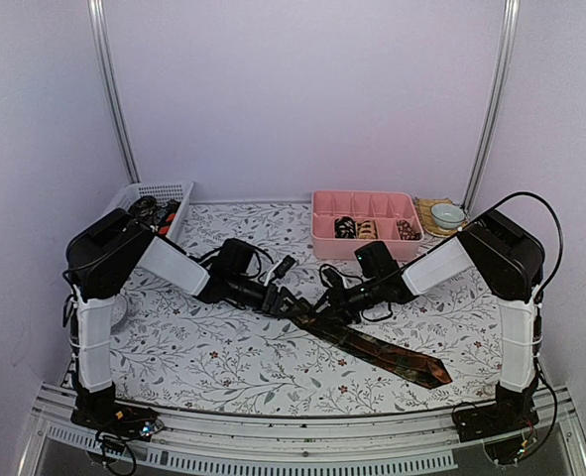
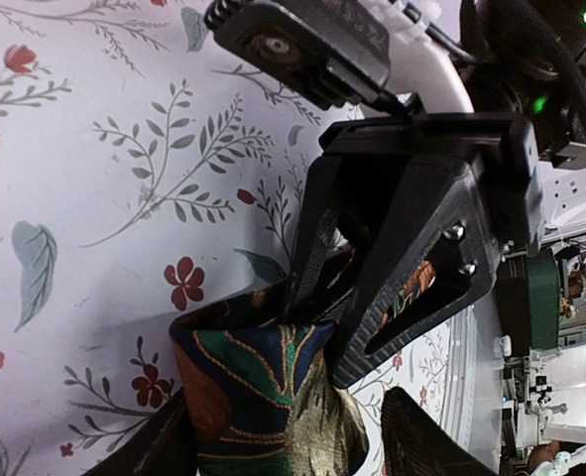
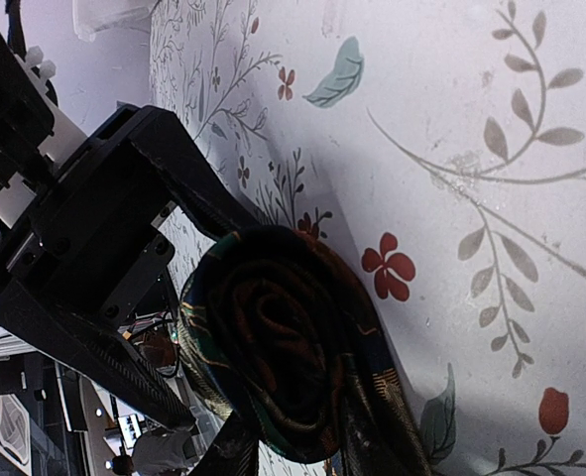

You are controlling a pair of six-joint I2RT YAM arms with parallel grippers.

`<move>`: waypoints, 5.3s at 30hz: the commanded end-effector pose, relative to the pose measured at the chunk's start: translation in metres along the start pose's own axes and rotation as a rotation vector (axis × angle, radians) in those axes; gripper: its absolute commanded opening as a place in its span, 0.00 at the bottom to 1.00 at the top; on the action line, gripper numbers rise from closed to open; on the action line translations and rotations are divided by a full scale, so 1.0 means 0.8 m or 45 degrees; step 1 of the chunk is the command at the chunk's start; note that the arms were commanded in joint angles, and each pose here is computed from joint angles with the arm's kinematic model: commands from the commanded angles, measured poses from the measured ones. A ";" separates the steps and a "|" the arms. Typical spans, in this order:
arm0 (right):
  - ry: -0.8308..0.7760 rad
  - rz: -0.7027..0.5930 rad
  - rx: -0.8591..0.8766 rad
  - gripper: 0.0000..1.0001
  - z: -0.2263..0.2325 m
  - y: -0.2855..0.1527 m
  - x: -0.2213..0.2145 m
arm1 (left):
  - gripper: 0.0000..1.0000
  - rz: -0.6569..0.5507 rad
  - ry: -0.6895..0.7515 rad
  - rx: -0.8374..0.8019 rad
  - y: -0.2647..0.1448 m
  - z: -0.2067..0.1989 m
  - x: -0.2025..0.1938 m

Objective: Roll the ties
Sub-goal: Roll the tie at the center of the board.

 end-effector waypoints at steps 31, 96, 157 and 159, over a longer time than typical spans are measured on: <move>-0.133 -0.102 -0.290 0.43 -0.008 -0.048 -0.018 | 0.06 0.084 -0.314 0.288 0.010 0.036 -0.068; -0.379 -0.094 -0.169 0.56 0.056 -0.079 -0.029 | 0.07 0.406 0.730 1.800 -0.034 -0.011 -0.040; 0.014 0.032 -0.150 0.27 -0.021 -0.038 -0.084 | 0.48 0.423 0.647 1.075 -0.001 -0.065 -0.060; 0.019 0.035 -0.175 0.27 -0.029 -0.035 -0.084 | 0.48 0.423 0.622 1.050 -0.004 -0.064 -0.061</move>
Point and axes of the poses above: each gripper's point midway between its finger pads, its own y axis out along the fingers, its own z axis along the line the jaws close on, x = y × z, the point moved 4 cm from there along -y, back along the fingers, and after that the axes turned 4 degrees about y, right-handed, at the moved point
